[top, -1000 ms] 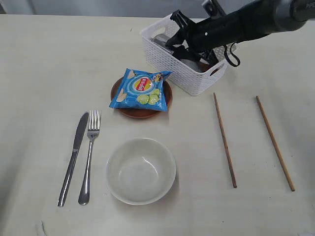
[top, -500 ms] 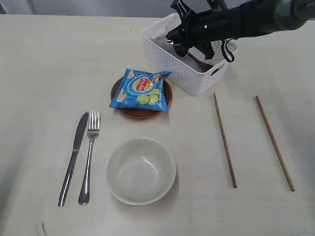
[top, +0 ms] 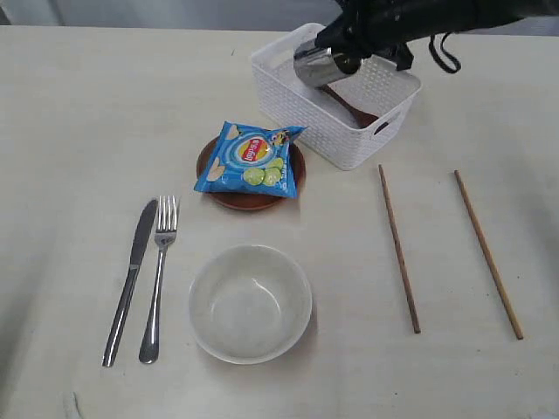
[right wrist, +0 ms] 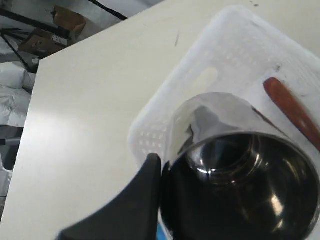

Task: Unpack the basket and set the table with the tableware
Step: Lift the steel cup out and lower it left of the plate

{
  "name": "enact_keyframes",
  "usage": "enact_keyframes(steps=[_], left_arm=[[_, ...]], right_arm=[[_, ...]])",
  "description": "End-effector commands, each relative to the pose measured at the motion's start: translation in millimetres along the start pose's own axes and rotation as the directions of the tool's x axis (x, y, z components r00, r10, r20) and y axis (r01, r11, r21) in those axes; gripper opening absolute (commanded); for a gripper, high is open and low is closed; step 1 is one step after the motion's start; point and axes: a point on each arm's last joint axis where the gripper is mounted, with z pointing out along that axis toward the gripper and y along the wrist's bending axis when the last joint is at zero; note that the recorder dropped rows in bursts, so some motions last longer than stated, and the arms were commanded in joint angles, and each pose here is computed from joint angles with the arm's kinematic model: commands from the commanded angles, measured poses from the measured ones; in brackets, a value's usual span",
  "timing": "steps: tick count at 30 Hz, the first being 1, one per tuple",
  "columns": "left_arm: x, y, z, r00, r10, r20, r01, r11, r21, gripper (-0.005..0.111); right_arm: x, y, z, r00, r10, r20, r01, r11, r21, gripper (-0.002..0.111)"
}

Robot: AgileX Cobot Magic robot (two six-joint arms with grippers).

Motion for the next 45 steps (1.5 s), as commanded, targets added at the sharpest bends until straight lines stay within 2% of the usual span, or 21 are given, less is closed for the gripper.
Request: enact_keyframes(steps=[1, 6, 9, 12, 16, 21, 27, 32, 37, 45], left_arm=[[0, 0.1, 0, 1.0, -0.003, 0.008, 0.003, 1.0, -0.002, 0.0], [0, 0.1, 0, 1.0, -0.003, 0.008, 0.003, 1.0, -0.002, 0.0], [0, 0.1, 0, 1.0, -0.003, 0.008, 0.003, 1.0, -0.002, 0.0], [0, 0.1, 0, 1.0, -0.003, 0.008, 0.003, 1.0, -0.002, 0.0], [0, 0.1, 0, 1.0, -0.003, 0.008, 0.003, 1.0, -0.002, 0.0], [0, 0.1, 0, 1.0, -0.003, 0.008, 0.003, 1.0, -0.002, 0.0], [0, 0.1, 0, 1.0, -0.003, 0.008, 0.003, 1.0, -0.002, 0.0], [0, 0.1, 0, 1.0, -0.003, 0.008, 0.003, 1.0, -0.002, 0.0], [0, 0.1, 0, 1.0, -0.003, 0.008, 0.003, 1.0, -0.002, 0.0], [0, 0.1, 0, 1.0, -0.003, 0.008, 0.003, 1.0, -0.002, 0.0]], right_arm=[[-4, 40, -29, 0.99, -0.137, 0.019, 0.137, 0.99, -0.019, 0.0], [19, 92, -39, 0.945, -0.324, -0.043, 0.323, 0.946, -0.035, 0.0], [35, 124, -35, 0.916, -0.388, -0.103, 0.386, 0.922, -0.041, 0.0], [51, 156, -23, 0.854, -0.489, -0.181, 0.496, 0.868, -0.005, 0.0], [66, 190, -9, 0.792, -0.557, -0.25, 0.587, 0.807, 0.06, 0.0], [95, 219, 18, 0.71, -0.613, -0.348, 0.653, 0.757, -0.001, 0.0], [123, 229, 55, 0.633, -0.65, -0.421, 0.711, 0.703, -0.016, 0.0], [136, 227, 82, 0.606, -0.634, -0.48, 0.714, 0.7, -0.023, 0.0], [134, 225, 100, 0.611, -0.634, -0.474, 0.716, 0.698, -0.011, 0.0], [143, 196, 127, 0.585, -0.583, -0.564, 0.739, 0.669, 0.075, 0.0]])
